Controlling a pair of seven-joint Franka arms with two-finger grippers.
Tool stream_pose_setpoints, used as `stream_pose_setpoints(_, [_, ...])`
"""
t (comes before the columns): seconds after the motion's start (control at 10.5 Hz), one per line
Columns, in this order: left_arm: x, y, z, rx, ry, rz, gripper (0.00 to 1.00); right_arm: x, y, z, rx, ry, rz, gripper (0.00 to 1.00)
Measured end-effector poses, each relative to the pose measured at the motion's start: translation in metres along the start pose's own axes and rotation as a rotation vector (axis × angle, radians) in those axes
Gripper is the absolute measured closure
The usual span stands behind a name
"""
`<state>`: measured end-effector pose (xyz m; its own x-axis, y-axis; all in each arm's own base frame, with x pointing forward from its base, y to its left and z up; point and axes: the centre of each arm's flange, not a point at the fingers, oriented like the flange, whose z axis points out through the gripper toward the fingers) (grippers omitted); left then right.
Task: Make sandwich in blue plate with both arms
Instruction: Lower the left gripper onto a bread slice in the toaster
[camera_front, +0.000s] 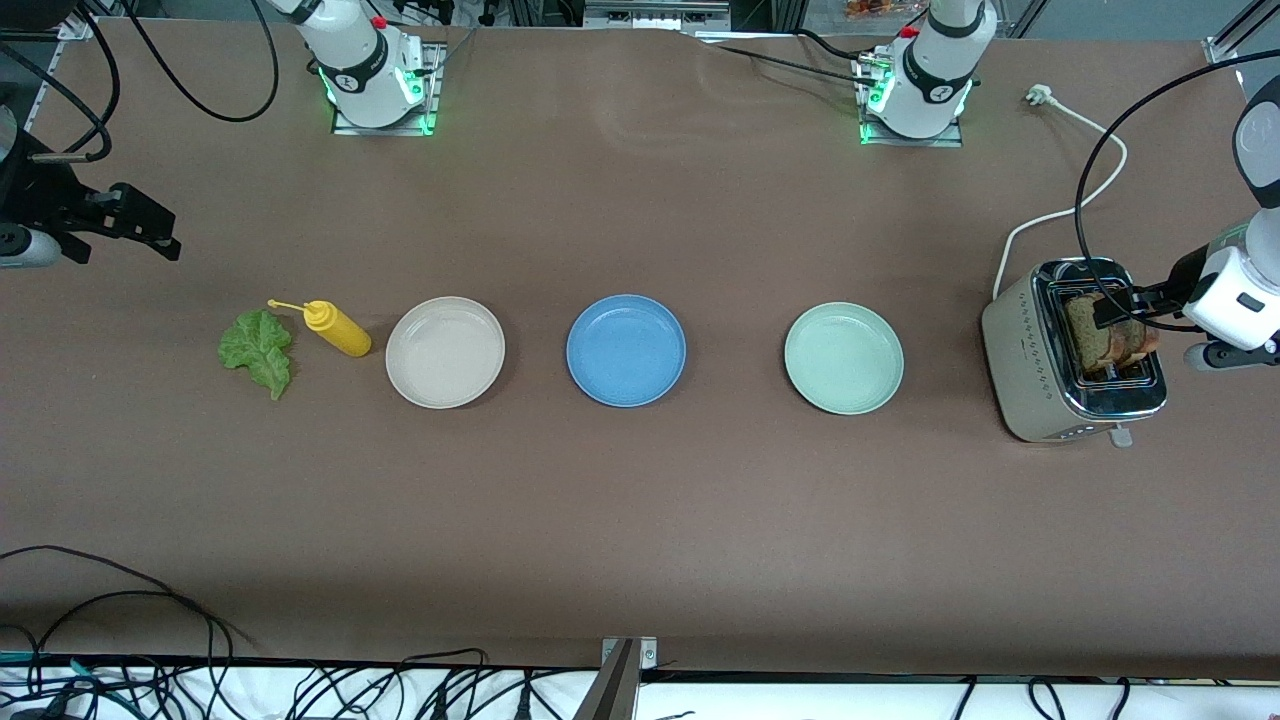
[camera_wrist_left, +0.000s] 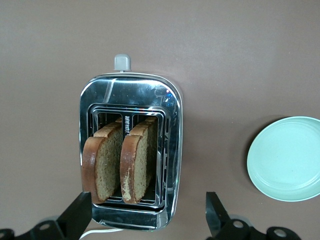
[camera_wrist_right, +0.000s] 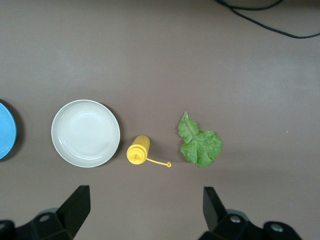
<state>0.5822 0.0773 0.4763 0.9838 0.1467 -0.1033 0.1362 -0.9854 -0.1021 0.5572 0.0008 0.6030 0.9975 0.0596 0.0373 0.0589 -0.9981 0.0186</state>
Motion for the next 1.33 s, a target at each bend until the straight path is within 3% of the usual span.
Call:
stream_pose_setpoints(0.67, [-0.021, 0.031, -0.049, -0.001, 0.059, 0.020, 0.00, 0.000, -0.001, 0.000, 0.000, 0.000, -0.001, 0.00])
stream_pose_setpoints(1.33, [-0.023, 0.029, -0.051, -0.001, 0.058, 0.016, 0.00, 0.000, -0.001, 0.000, 0.000, 0.000, -0.001, 0.00])
